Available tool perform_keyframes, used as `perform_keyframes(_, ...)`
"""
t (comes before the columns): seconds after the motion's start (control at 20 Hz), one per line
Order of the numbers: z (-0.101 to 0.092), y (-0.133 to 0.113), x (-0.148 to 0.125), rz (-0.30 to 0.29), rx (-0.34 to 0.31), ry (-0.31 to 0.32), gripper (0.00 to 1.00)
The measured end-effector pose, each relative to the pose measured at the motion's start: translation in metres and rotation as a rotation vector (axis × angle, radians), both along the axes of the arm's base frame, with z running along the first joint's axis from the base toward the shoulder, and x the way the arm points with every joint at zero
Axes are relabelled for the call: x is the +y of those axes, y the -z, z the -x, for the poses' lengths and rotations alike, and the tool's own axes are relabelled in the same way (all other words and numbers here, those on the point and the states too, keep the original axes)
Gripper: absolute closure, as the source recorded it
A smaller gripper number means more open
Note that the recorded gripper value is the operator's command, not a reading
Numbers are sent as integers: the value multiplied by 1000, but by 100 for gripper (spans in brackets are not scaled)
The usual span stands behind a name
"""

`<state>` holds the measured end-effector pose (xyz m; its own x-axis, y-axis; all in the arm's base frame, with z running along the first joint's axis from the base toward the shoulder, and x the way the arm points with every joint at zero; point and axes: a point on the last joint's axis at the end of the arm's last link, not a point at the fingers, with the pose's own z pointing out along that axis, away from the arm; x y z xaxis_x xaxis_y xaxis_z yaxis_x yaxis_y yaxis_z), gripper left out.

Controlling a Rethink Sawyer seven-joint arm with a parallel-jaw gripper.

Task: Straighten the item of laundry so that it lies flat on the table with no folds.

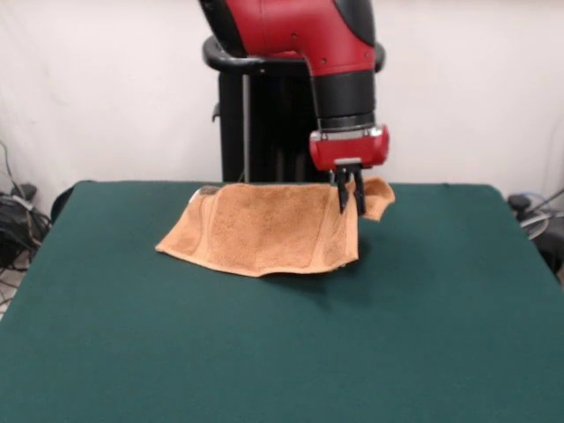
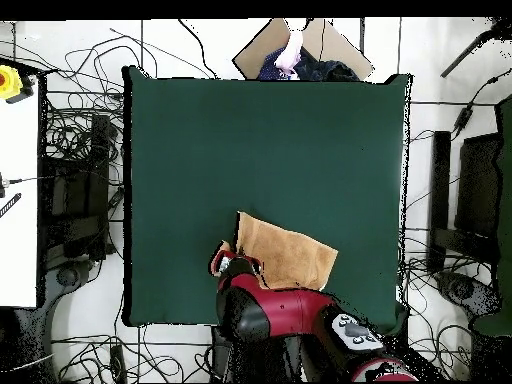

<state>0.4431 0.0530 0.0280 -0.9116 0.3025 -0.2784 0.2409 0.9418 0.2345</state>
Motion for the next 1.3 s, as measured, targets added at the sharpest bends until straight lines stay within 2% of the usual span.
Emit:
perform_keyframes(0.35,-6,-2,5,0,-36,-7,100)
perform_keyframes(0.75,-12,-8,23,12,-95,-50,100)
perform_keyframes(1.0,-13,-11,34,16,-111,-77,100)
perform_keyframes(1.3,-10,-11,31,34,-109,-78,100)
